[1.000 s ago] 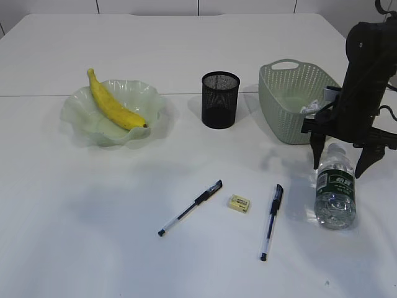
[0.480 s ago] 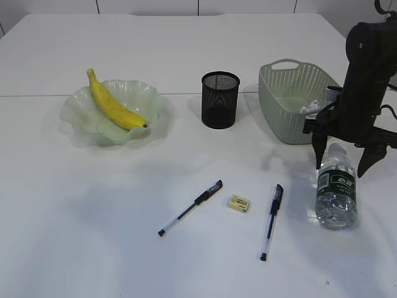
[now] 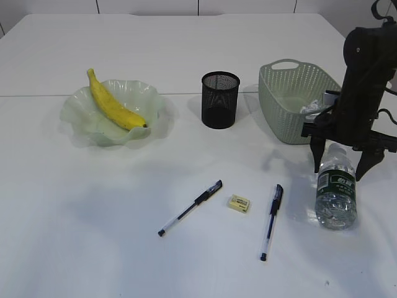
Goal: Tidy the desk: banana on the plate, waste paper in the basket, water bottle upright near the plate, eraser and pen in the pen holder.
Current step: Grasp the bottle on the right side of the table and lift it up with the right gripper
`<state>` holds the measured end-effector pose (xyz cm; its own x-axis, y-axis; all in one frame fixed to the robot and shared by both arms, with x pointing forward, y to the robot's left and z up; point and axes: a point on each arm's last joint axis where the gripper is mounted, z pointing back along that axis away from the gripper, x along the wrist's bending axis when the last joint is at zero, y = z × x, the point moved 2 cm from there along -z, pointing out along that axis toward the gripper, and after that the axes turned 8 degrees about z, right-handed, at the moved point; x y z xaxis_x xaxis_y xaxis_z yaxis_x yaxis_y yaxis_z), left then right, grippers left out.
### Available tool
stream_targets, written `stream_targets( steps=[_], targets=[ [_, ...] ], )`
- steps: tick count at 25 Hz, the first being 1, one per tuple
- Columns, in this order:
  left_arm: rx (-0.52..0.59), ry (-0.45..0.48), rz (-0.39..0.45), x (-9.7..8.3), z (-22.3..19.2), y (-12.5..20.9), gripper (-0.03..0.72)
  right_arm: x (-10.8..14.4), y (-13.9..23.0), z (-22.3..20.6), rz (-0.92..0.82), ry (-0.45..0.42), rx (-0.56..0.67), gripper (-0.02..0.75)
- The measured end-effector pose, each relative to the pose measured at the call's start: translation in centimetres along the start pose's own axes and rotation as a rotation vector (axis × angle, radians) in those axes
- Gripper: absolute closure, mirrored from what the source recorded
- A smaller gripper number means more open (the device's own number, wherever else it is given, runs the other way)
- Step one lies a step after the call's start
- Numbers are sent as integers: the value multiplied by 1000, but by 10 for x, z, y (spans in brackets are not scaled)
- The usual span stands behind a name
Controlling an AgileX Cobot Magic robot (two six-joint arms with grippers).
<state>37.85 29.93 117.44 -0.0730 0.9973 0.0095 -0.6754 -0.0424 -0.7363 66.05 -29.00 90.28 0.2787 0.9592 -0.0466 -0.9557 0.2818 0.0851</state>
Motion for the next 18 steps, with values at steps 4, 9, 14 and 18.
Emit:
stream_targets(
  steps=[4,9,14,18],
  targets=[
    [0,0,0,0,0,0,412,0,0,0,0,0,0,155],
    [0,0,0,0,0,0,412,0,0,0,0,0,0,155],
    [0,0,0,0,0,0,412,0,0,0,-2,0,0,155],
    [0,0,0,0,0,0,412,0,0,0,-2,0,0,155]
  ],
)
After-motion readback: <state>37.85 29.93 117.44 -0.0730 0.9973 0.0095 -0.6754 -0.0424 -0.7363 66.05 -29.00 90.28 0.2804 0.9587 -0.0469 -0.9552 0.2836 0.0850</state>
